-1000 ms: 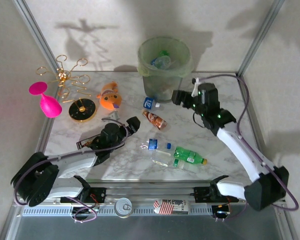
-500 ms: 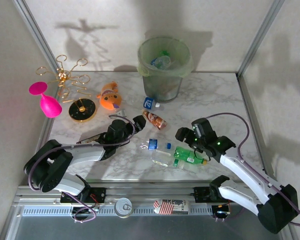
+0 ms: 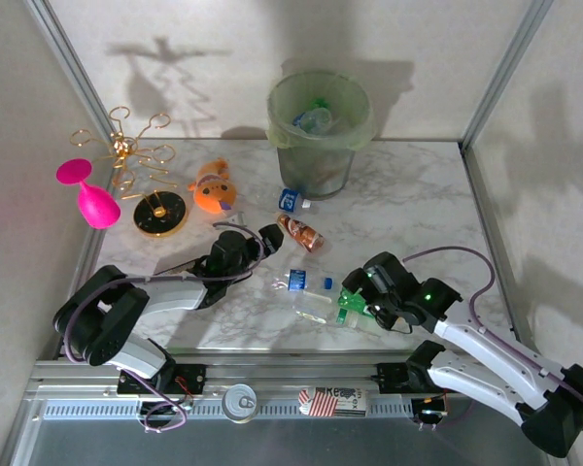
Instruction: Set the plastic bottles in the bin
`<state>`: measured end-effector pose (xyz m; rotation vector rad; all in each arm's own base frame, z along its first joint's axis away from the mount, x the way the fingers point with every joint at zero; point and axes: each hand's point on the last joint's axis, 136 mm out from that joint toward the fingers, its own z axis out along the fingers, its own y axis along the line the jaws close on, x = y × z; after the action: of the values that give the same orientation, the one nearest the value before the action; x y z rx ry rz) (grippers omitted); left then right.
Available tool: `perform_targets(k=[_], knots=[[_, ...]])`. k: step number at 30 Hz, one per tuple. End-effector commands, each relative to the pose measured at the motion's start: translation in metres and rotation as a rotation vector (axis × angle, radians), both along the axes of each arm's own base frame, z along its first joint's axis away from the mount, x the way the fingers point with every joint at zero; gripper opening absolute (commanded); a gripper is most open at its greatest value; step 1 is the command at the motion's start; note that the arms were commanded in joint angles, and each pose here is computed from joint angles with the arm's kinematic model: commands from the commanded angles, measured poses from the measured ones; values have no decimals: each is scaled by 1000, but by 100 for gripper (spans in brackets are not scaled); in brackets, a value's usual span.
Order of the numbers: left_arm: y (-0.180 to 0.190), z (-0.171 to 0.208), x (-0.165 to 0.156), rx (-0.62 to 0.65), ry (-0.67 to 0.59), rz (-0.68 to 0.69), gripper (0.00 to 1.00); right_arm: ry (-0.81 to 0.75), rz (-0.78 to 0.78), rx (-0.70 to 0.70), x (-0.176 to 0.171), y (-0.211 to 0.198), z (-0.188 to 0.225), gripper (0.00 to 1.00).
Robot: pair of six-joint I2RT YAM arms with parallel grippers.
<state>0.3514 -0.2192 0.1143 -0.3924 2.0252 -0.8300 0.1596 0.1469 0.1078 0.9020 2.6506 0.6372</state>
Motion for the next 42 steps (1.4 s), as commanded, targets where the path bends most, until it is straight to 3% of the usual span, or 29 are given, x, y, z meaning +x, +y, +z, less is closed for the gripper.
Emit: perform_targets(k=[1, 13, 25, 42], knots=[[1, 2, 4, 1, -15, -12, 100, 60, -69, 19, -7, -1, -14, 93], [7, 7, 3, -7, -16, -4, 100, 76, -86, -25, 3, -8, -36, 97], [16, 5, -3, 12, -8, 15, 100, -14, -161, -25, 42, -34, -51, 97], [16, 6, -2, 8, -5, 23, 100, -60, -90, -59, 72, -28, -70, 92]])
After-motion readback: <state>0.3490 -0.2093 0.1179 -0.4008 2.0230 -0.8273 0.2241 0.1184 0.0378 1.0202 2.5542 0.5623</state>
